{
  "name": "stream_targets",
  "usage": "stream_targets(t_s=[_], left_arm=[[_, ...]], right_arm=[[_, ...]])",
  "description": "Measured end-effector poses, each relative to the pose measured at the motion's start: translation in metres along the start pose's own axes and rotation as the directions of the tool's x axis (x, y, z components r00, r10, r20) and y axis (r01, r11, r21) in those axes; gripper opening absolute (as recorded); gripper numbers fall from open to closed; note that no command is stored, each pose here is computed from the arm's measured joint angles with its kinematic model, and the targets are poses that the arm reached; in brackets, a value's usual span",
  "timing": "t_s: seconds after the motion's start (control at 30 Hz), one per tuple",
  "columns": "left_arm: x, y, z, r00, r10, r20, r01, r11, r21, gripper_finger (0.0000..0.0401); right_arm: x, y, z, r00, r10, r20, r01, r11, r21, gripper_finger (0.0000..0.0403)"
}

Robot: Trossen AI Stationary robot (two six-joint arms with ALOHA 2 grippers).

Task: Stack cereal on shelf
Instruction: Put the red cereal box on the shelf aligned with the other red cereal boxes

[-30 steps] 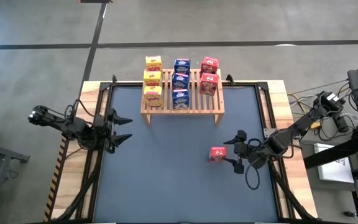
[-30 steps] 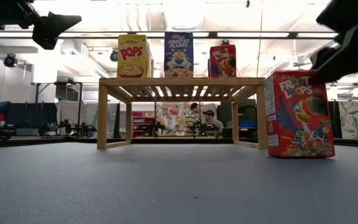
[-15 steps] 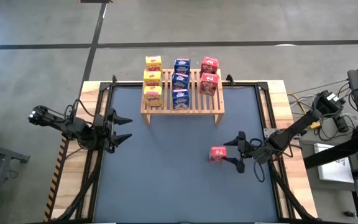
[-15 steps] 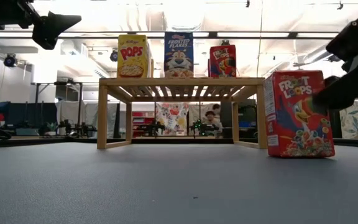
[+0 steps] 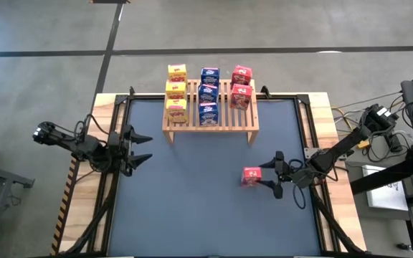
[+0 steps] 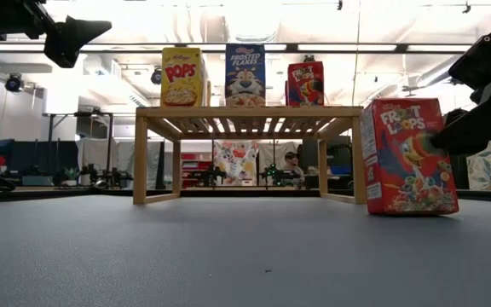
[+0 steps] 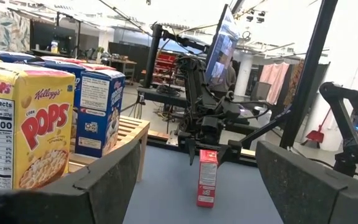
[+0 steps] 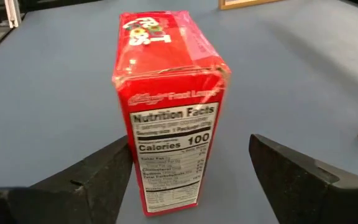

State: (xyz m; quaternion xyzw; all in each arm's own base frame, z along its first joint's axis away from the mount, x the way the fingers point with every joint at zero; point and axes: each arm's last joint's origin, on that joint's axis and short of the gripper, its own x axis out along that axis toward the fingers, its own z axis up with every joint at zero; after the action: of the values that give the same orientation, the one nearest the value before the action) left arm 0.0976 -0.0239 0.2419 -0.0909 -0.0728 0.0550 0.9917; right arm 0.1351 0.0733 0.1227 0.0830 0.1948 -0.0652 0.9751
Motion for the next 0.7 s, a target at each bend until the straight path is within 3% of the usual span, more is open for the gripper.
stream_targets(t_s=[0.3,0.7], left_arm=[[0.000,0.000,0.000,1.000,0.002,-0.001,-0.002,1.000,-0.004,0.0303],[0.000,0.000,0.000,1.000,0.003,-0.003,-0.003,1.000,-0.003,0.0303]], right_arm=[[0.000,0.000,0.000,1.000,0.008,-0.002,-0.009,1.000,-0.009,0.0235],[-0.001,0.006,0.011,0.993,0.072,0.092,-0.069,0.997,-0.036,0.0198]])
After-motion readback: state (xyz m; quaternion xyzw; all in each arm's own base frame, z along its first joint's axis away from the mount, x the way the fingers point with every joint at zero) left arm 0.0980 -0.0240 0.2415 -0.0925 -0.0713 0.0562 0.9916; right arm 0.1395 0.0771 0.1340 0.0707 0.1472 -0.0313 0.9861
